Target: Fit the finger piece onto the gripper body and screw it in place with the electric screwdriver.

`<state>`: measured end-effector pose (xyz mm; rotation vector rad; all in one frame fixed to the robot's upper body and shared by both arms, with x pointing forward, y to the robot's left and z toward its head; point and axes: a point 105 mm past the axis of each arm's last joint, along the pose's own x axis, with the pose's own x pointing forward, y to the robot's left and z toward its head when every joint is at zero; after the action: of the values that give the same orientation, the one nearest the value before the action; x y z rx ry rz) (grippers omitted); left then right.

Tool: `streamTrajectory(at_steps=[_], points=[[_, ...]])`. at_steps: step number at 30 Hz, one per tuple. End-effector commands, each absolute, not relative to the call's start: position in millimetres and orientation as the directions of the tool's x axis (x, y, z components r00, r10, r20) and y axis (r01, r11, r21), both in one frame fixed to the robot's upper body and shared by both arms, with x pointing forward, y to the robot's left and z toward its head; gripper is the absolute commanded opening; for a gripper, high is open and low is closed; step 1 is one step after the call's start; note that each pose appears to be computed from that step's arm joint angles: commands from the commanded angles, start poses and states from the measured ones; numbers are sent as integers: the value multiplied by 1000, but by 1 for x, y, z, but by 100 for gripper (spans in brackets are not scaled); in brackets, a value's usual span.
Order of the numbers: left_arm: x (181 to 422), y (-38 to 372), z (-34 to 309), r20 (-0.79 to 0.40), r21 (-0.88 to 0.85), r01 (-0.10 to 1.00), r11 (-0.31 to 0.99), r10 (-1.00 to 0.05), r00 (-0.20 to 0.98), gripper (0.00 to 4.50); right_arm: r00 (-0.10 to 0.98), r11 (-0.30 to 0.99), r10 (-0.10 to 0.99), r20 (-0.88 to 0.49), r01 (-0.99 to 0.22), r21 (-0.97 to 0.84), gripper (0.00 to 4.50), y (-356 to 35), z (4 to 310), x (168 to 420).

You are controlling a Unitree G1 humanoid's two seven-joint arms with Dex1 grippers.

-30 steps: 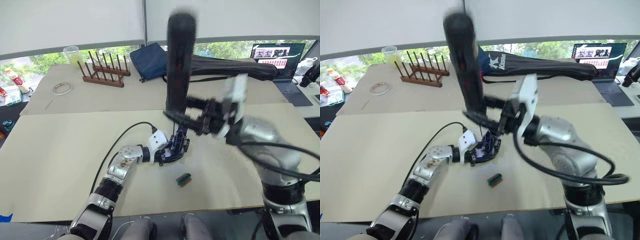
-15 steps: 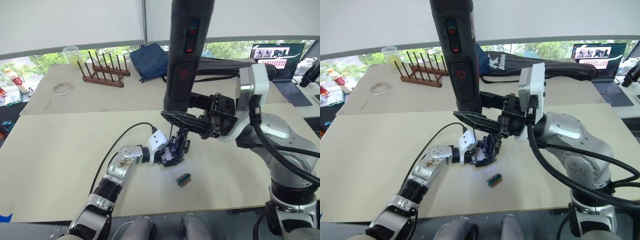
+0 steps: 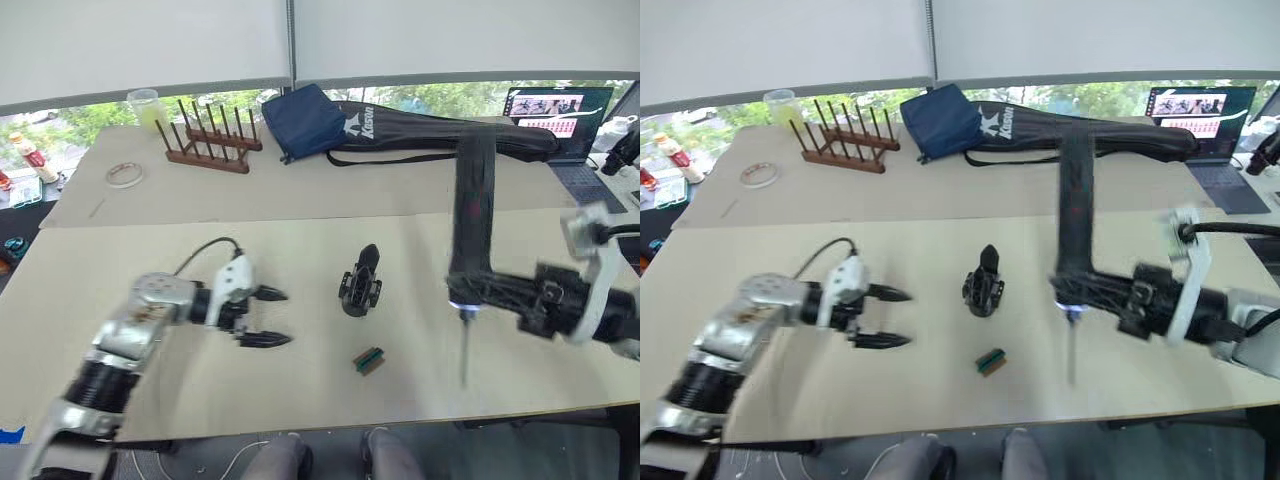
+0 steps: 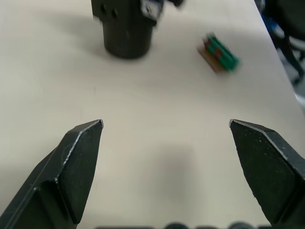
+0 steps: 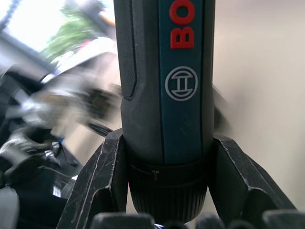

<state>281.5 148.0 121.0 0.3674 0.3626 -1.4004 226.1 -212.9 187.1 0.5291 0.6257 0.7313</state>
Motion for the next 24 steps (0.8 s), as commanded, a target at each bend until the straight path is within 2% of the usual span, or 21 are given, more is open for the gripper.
streamTrajectory(at_steps=[1, 4, 7, 9, 13, 14, 16, 19, 22, 24], points=[[277, 144, 133, -443, 64, 994, 85, -890, 105, 450, 582, 667, 702, -410, -338, 663, 194, -234, 177, 226], [283, 143, 135, -428, 76, 990, 117, -893, 138, 450, 595, 755, 605, -530, -216, 619, 194, -255, 143, 238], [283, 146, 134, -430, 57, 989, 134, -891, 146, 450, 596, 795, 556, -580, -177, 580, 194, -268, 130, 248], [281, 149, 133, -433, 38, 989, 143, -890, 145, 450, 599, 808, 543, -589, -181, 561, 299, -275, 129, 252], [282, 165, 132, -446, -21, 979, 203, -878, 172, 450, 592, 851, 520, -616, -301, 430, 434, -290, 134, 246], [283, 174, 133, -459, -27, 973, 228, -868, 191, 450, 609, 856, 517, -601, -367, 364, 447, -296, 142, 244], [282, 195, 135, -506, -32, 967, 253, -838, 203, 450, 657, 836, 523, -544, -519, 177, 447, -310, 167, 241], [279, 223, 146, -565, -28, 962, 271, -798, 208, 450, 667, 754, 571, -479, -657, -17, 447, -323, 201, 228], [283, 250, 161, -582, 2, 941, 339, -765, 276, 450, 655, 682, 564, -503, -713, -164, 447, -339, 221, 212], [284, 262, 166, -584, 15, 929, 370, -751, 309, 450, 673, 666, 527, -520, -707, -240, 447, -353, 228, 207]])
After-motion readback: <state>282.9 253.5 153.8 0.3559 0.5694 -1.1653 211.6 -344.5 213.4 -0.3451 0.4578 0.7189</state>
